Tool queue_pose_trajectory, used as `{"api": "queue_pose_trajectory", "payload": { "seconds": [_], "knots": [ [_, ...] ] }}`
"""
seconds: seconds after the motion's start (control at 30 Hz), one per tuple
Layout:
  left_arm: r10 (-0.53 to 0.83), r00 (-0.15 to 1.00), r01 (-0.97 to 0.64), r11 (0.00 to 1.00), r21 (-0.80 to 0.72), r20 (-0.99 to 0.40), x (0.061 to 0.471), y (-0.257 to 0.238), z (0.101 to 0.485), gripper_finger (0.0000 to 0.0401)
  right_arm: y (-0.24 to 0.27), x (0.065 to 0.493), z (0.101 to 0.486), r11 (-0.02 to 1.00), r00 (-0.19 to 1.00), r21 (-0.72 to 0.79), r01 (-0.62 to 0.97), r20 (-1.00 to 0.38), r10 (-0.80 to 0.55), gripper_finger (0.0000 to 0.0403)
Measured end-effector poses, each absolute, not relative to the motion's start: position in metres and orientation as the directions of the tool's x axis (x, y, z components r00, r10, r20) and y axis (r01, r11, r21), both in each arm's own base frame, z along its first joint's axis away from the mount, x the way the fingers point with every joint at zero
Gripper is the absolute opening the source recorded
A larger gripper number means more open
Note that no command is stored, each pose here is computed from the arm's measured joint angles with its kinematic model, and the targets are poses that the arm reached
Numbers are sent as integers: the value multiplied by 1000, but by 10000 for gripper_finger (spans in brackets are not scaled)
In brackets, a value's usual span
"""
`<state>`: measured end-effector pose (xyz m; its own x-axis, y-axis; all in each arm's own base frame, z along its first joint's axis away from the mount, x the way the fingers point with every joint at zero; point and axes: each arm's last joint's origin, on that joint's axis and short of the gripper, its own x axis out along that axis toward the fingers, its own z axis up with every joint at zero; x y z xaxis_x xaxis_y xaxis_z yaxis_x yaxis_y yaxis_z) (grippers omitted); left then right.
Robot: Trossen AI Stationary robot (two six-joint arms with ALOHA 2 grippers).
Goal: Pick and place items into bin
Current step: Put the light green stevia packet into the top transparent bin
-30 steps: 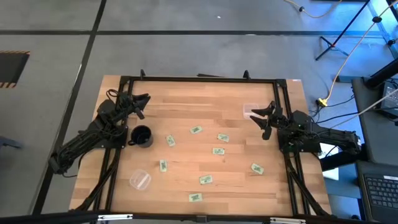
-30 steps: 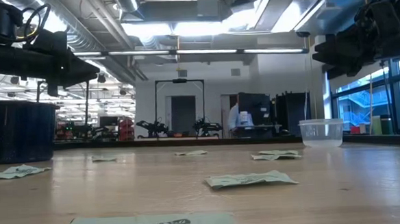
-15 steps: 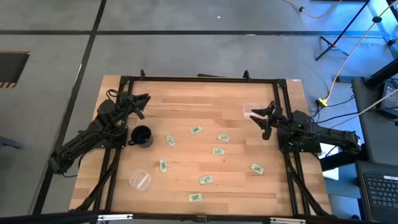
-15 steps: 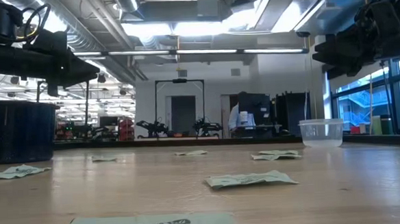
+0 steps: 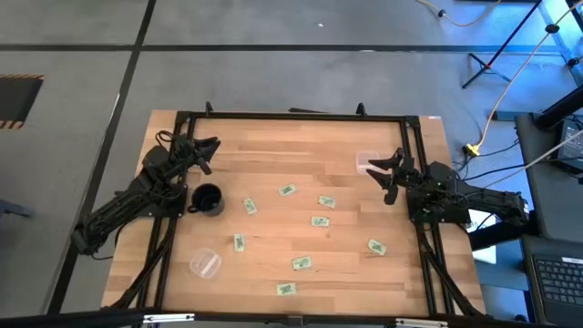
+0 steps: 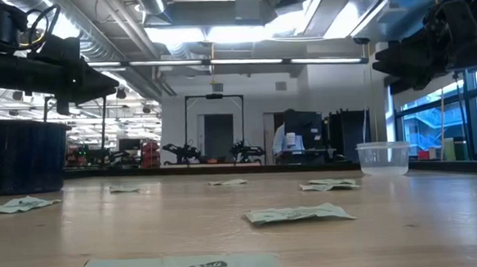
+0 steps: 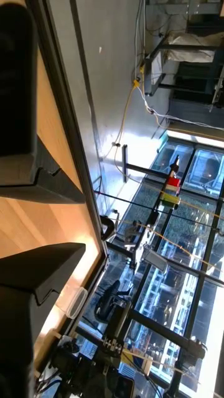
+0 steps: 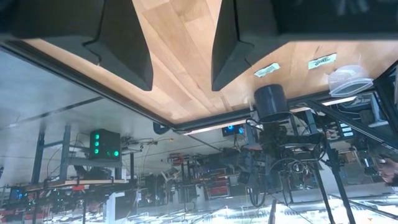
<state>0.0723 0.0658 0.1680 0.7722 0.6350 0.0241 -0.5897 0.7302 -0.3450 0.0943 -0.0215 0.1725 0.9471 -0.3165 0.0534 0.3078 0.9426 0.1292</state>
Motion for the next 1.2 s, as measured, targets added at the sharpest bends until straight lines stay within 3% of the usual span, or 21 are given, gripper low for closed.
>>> {"api": "queue_pose_trajectory", "payload": {
  "seconds": [0.57,0.93,1.2],
  "knots": [
    [635,772,-590,730,-345,24,72,66,168,106,-22,94,174,947,946,78,311,72,-316,170],
    [637,770,-590,730,-344,31,72,66,169,106,-21,94,177,943,945,151,297,96,-313,266],
    [637,770,-590,730,-344,32,72,66,169,106,-21,94,176,956,953,83,280,94,-287,283]
  ]
}}
